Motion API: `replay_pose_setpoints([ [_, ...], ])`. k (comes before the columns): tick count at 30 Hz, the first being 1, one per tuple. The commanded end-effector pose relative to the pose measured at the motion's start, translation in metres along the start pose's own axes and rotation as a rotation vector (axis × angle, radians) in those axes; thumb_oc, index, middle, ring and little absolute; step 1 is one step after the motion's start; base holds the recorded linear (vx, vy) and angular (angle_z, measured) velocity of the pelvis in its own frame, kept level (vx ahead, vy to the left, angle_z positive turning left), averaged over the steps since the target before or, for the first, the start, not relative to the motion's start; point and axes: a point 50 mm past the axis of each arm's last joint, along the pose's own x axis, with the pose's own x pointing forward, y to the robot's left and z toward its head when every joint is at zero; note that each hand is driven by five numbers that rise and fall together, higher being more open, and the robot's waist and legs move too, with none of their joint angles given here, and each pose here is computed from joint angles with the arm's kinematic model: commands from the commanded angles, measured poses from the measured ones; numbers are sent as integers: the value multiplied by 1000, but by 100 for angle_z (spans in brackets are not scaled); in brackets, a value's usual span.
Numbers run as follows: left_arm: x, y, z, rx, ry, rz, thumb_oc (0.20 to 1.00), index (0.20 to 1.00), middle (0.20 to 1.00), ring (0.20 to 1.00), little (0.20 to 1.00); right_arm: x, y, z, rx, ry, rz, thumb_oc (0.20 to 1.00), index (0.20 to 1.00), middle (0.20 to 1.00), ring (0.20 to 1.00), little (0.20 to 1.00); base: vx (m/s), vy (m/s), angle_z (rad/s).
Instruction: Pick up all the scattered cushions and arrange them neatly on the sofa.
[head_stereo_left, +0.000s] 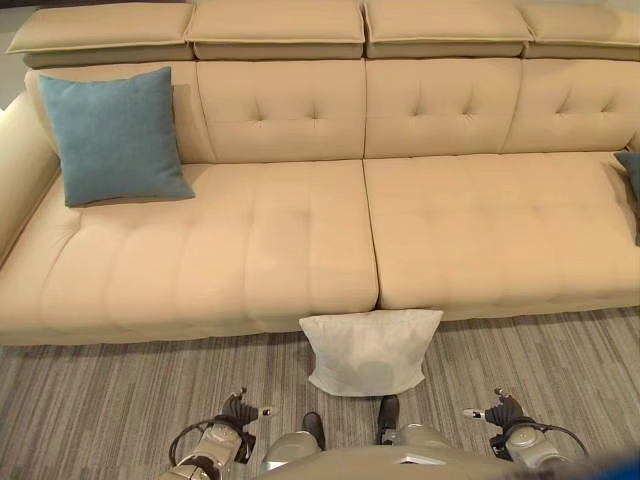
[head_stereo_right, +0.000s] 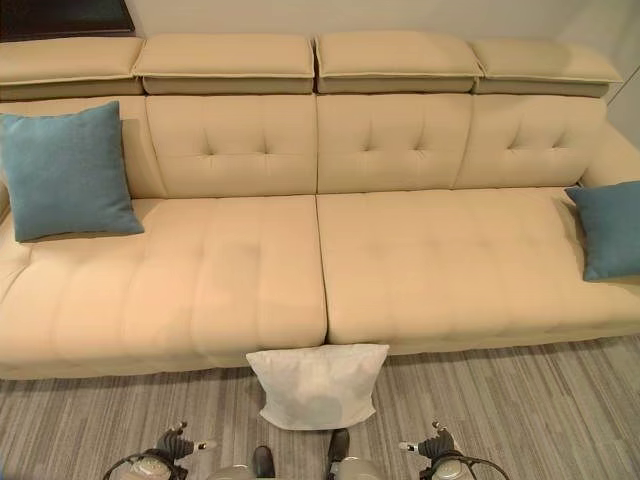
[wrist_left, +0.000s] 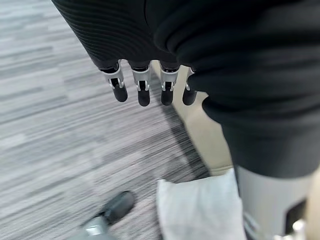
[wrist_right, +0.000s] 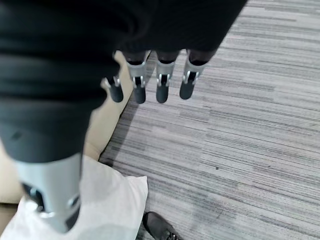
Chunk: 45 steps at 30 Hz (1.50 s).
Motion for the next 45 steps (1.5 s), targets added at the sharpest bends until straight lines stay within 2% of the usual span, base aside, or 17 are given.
replay_pose_setpoints([
  [1,7,15,41,-93,-133,88,1000,1000,1000,1000,1000,7,-24,26,28,-83,-90,1000,1000,1000,1000,1000,-229,-48,24],
  [3,7,17,53,-114,-168,100,1000,1000,1000,1000,1000,8,-28,34,47,-105,-103,1000,1000,1000,1000,1000,-202,-39,12],
  [4,8,22,74,-150,-238,121,1000,1000,1000,1000,1000,9,-34,46,75,-140,-127,1000,1000,1000,1000,1000,-152,-38,10],
  [7,6,31,103,-212,-326,160,1000,1000,1000,1000,1000,11,-45,70,116,-202,-166,1000,1000,1000,1000,1000,-208,-57,17],
  [9,6,33,111,-233,-353,173,1000,1000,1000,1000,1000,11,-49,80,132,-229,-179,1000,1000,1000,1000,1000,-100,-43,9],
  [11,2,39,134,-318,-422,200,1000,1000,1000,1000,1000,8,-61,115,211,-329,-225,1000,1000,1000,1000,1000,-74,-43,13],
  [12,2,39,135,-319,-423,200,1000,1000,1000,1000,1000,8,-61,115,211,-329,-225,1000,1000,1000,1000,1000,-162,-22,2],
  [13,-1,45,154,-375,-475,216,1000,1000,1000,1000,1000,3,-75,144,263,-415,-266,1000,1000,1000,1000,1000,-103,-15,-4],
  [17,-9,51,185,-429,-568,231,1000,1000,1000,1000,1000,-9,-92,184,342,-546,-318,1000,1000,1000,1000,1000,-119,-24,2],
  [20,-28,62,238,-478,-727,246,1000,1000,1000,1000,1000,-37,-130,242,461,-741,-421,1000,1000,1000,1000,1000,-104,-37,3],
  [22,-53,75,286,-481,-885,257,1000,1000,1000,1000,1000,-66,-161,283,517,-896,-491,1000,1000,1000,1000,1000,-8,-14,2],
  [23,-53,75,286,-481,-885,257,1000,1000,1000,1000,1000,-66,-161,283,518,-896,-491,1000,1000,1000,1000,1000,-56,-6,-1],
  [24,-67,83,307,-474,-964,273,1000,1000,1000,1000,1000,-84,-176,302,538,-977,-529,1000,1000,1000,1000,1000,-61,-16,-3],
  [28,-104,97,349,-462,-1128,320,1000,1000,1000,1000,1000,-120,-198,331,539,-1111,-639,1000,1000,1000,1000,1000,-23,-11,-1],
  [35,-134,104,373,-471,-1243,359,1000,1000,1000,1000,1000,-136,-199,340,566,-1185,-672,1000,1000,1000,1000,1000,15,-4,-3],
  [41,-160,99,396,-442,-1341,325,1000,1000,1000,1000,1000,-157,-194,363,569,-1290,-572,1000,1000,1000,1000,1000,21,-23,-3],
  [45,-190,81,422,-450,-1430,197,1000,1000,1000,1000,1000,-212,-169,409,549,-1502,-369,1000,1000,1000,1000,1000,25,-39,-2],
])
